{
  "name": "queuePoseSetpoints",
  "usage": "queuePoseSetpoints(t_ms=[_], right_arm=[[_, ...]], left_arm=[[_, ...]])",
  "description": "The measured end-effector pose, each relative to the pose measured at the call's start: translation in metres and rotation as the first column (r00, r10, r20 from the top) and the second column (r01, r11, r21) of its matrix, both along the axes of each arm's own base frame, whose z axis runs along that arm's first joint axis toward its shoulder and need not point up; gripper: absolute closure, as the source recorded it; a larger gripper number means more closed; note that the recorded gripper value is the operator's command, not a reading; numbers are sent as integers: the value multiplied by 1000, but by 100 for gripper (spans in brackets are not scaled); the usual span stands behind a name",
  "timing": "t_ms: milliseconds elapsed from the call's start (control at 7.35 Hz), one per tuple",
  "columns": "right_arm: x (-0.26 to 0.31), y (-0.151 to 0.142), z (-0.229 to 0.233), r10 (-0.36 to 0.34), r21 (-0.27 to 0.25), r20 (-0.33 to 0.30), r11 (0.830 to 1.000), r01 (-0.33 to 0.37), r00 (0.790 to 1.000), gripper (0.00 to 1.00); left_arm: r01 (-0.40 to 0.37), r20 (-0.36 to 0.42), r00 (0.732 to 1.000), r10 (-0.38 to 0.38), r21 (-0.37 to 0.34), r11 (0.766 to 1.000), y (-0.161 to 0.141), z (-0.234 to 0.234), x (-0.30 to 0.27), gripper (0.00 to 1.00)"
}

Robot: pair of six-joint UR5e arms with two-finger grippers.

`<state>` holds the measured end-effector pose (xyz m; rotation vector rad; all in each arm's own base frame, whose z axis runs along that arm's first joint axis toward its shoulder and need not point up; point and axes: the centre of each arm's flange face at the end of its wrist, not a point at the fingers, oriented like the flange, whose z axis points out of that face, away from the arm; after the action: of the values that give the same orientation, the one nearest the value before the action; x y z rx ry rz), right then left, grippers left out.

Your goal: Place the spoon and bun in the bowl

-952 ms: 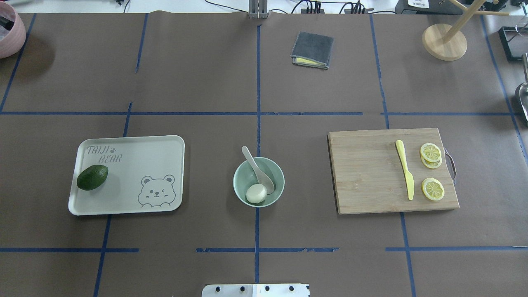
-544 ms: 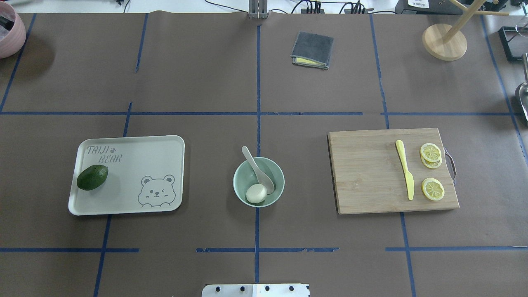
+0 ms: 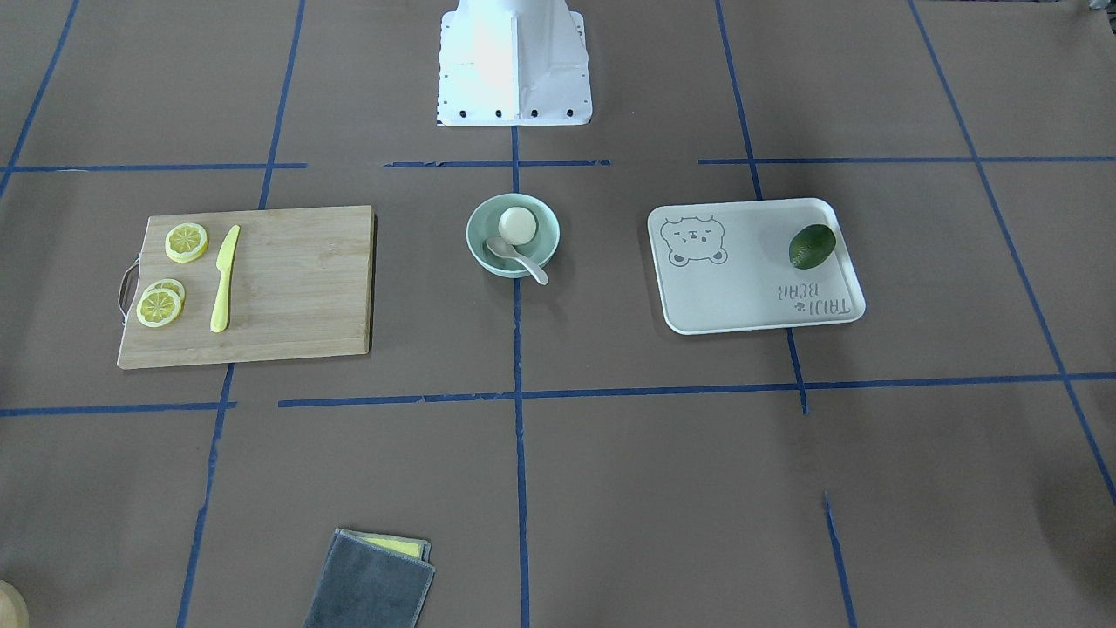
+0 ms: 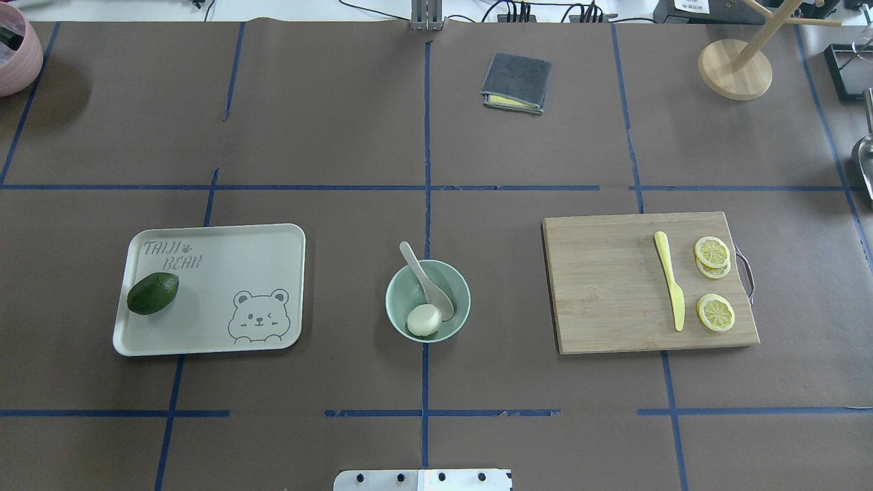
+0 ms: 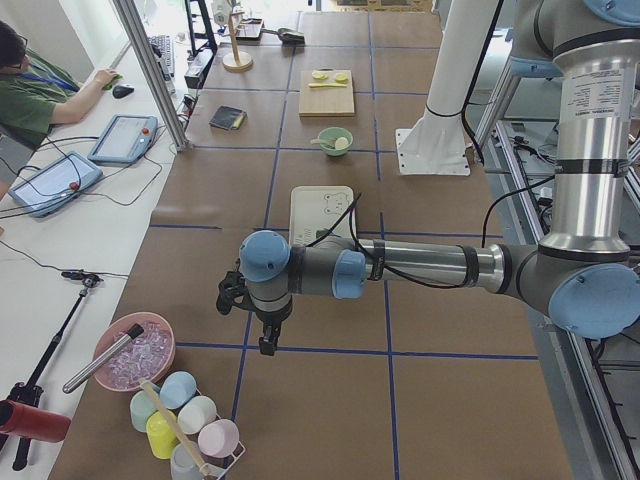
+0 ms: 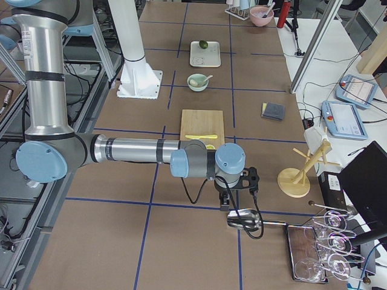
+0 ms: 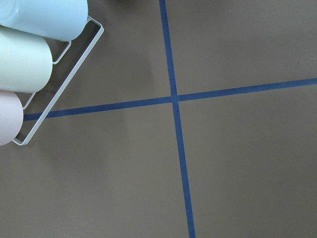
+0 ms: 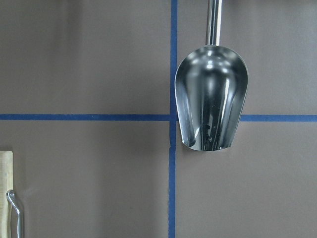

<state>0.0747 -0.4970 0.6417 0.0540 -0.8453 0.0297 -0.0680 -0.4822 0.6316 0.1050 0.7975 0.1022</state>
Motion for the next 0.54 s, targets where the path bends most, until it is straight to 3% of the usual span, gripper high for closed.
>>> queuePoseSetpoints(t_ms=[544], right_arm=[[0,0,1,0,-2,0,1000,0,1000,0]], left_arm=[[17,0,1000,-17,-19,1000,1,1,0,0]])
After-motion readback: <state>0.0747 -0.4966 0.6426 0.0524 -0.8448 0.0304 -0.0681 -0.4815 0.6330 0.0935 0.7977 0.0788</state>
